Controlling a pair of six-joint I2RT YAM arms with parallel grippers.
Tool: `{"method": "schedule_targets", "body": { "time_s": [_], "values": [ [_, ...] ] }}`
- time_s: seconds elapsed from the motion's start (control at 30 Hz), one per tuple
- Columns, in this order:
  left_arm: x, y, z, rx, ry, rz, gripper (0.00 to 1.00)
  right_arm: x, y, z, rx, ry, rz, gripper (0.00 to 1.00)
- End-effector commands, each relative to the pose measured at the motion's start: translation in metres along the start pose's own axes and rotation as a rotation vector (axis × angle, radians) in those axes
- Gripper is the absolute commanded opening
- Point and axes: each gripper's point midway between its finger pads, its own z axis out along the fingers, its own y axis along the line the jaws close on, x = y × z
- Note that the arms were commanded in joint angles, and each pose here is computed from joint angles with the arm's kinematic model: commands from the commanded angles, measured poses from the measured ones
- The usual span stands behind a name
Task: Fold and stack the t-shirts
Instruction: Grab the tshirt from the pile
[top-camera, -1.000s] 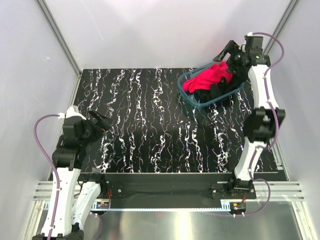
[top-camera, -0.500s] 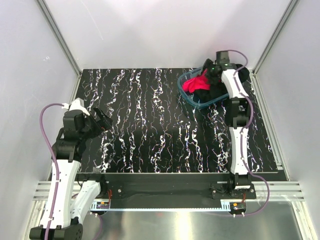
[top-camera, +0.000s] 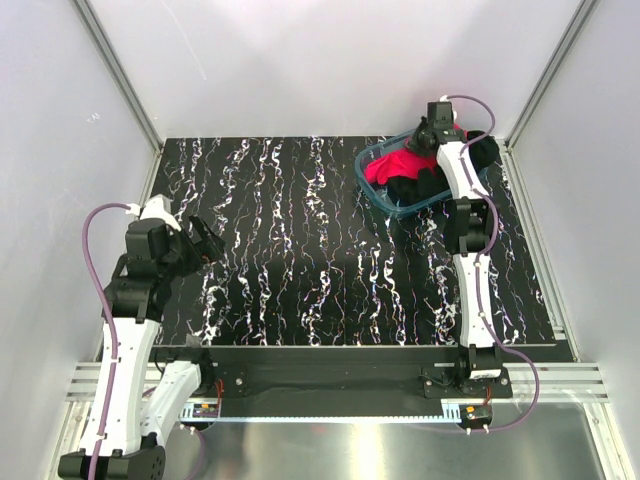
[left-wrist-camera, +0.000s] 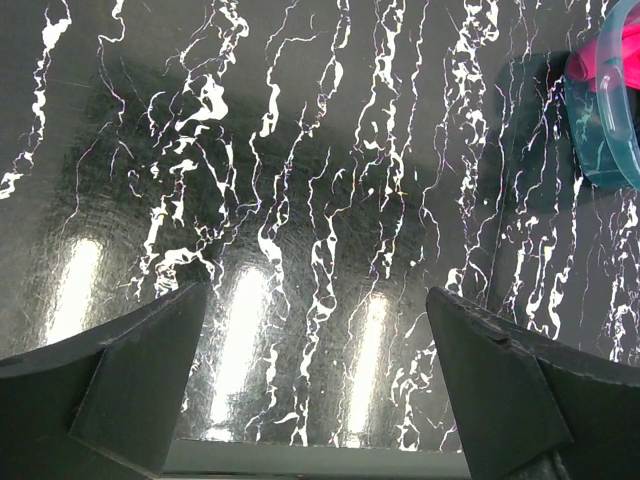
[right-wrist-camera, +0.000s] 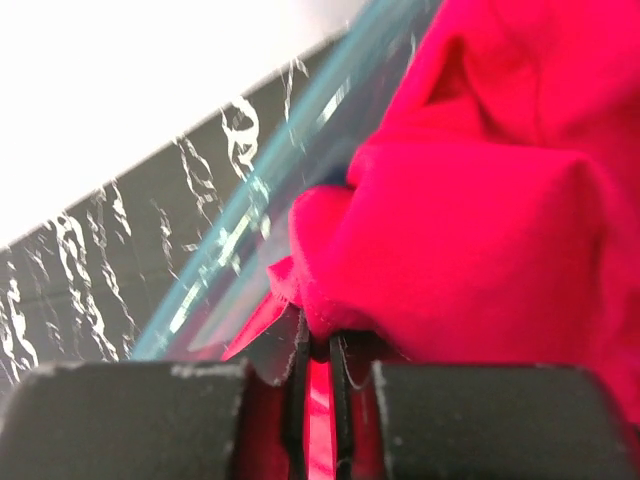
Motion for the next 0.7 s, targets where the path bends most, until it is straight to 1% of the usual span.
{"method": "schedule_targets", "body": {
  "time_s": [0.0,0.03,0.1,0.13,0.2,0.23,0.27,0.3,0.4,0.43,0.5,0.53,0.57,0.6,0.67],
  "values": [
    [-0.019,-0.011,-0.013,0.042,-0.067,0.027,0.99,-0.068,0.032,-0.036,-0.067,-0.188,0.0,0.0],
    [-0.019,-0.011,-0.012,0.045,-0.065,0.023,0.99,-0.087,0.045,-0.058,-0.089,-0.228,-0.005,0.0],
    [-0.016,-0.014,-0.013,0.064,-0.061,0.013,0.99,-0.106,0.059,-0.085,-0.113,-0.276,-0.038,0.0],
    [-0.017,-0.016,-0.014,0.073,-0.066,0.01,0.99,-0.123,0.074,-0.112,-0.142,-0.321,-0.053,0.0],
    [-0.017,-0.02,-0.017,0.097,-0.071,0.004,0.98,-0.146,0.084,-0.141,-0.15,-0.393,-0.071,0.0],
    [-0.017,-0.021,-0.018,0.104,-0.075,0.0,0.98,-0.164,0.098,-0.172,-0.184,-0.452,-0.095,0.0],
    [-0.017,-0.023,-0.018,0.112,-0.074,-0.004,0.98,-0.173,0.106,-0.188,-0.203,-0.482,-0.104,0.0],
    [-0.017,-0.024,-0.02,0.12,-0.074,-0.01,0.98,-0.19,0.121,-0.223,-0.24,-0.545,-0.122,0.0],
    [-0.015,-0.03,-0.024,0.149,-0.073,-0.028,0.97,-0.212,0.147,-0.283,-0.314,-0.648,-0.155,0.0],
    [-0.013,-0.031,-0.025,0.156,-0.069,-0.033,0.96,-0.223,0.162,-0.323,-0.362,-0.714,-0.161,0.0],
    [-0.013,-0.037,-0.03,0.186,-0.07,-0.051,0.96,-0.224,0.184,-0.365,-0.441,-0.754,-0.173,0.0],
    [-0.012,-0.038,-0.031,0.196,-0.068,-0.055,0.96,-0.228,0.195,-0.405,-0.488,-0.8,-0.175,0.0],
    [-0.011,-0.041,-0.034,0.212,-0.065,-0.059,0.96,-0.224,0.206,-0.426,-0.522,-0.815,-0.18,0.0],
    [-0.011,-0.044,-0.035,0.223,-0.064,-0.073,0.95,-0.223,0.215,-0.465,-0.57,-0.854,-0.183,0.0],
    [-0.011,-0.051,-0.04,0.261,-0.06,-0.079,0.94,-0.216,0.227,-0.504,-0.629,-0.882,-0.189,0.0]
  ]
}}
